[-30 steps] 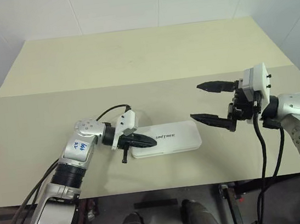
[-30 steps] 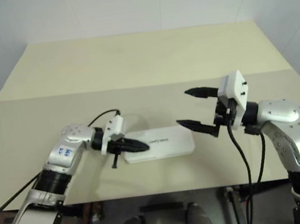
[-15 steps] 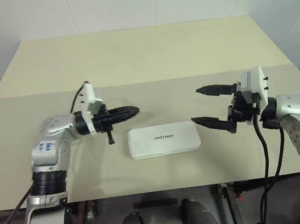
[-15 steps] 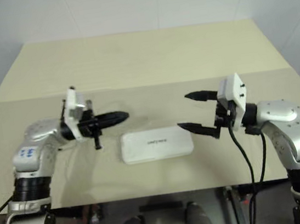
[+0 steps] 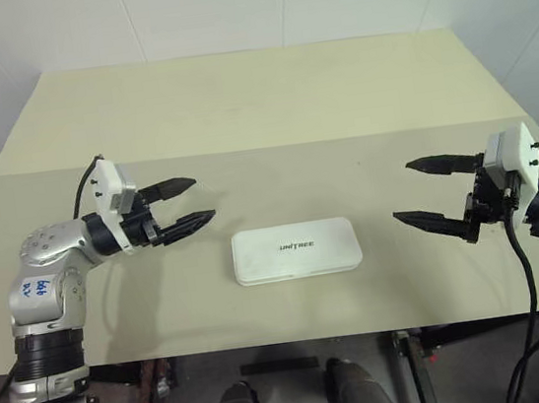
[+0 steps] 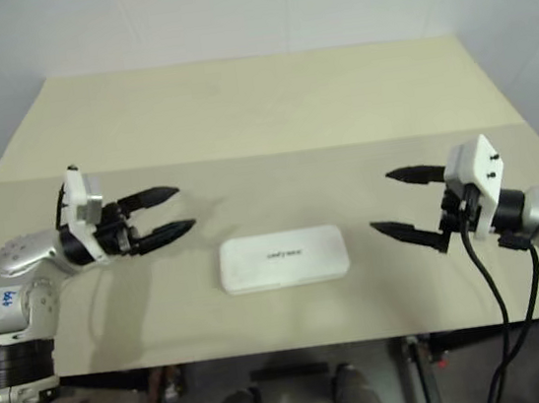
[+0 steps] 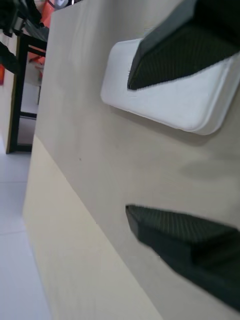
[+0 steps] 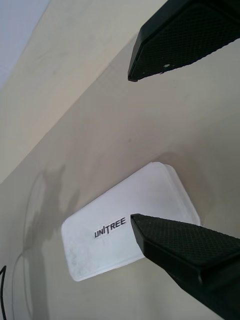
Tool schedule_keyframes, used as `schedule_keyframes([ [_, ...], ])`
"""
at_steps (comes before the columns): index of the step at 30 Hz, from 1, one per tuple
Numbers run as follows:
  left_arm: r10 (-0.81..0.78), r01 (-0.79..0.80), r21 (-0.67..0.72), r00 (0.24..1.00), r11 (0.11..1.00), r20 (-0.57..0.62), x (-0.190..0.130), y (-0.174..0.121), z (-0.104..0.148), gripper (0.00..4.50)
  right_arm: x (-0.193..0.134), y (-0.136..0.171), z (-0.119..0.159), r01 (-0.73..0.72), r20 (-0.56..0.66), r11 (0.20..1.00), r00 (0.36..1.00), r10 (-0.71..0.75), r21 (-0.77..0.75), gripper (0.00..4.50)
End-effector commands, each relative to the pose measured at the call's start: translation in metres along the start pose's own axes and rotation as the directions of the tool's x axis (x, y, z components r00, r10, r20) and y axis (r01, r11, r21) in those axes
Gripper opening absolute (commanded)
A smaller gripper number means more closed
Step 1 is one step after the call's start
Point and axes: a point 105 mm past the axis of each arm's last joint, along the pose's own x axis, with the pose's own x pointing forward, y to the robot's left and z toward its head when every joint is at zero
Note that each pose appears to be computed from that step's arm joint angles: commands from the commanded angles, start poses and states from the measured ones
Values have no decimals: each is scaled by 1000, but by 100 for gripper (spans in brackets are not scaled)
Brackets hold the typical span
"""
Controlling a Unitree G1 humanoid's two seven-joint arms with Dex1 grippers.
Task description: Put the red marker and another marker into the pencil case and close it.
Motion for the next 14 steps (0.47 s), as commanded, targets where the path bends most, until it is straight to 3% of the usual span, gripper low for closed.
schedule_keyframes([
  [1, -18, 16, 49, 999, 999, 43, 13, 4, 14, 448, -2, 4, 12, 37, 36, 998, 999, -35, -47, 450],
  [5, -40, 38, 61, 998, 997, 42, 21, 3, 16, 448, -11, 3, 7, 62, 22, 997, 998, -62, -35, 450],
  [14, -10, 10, 56, 1000, 998, -7, 7, 2, 9, 448, -13, 8, -1, 72, 9, 997, 997, -72, -4, 450],
])
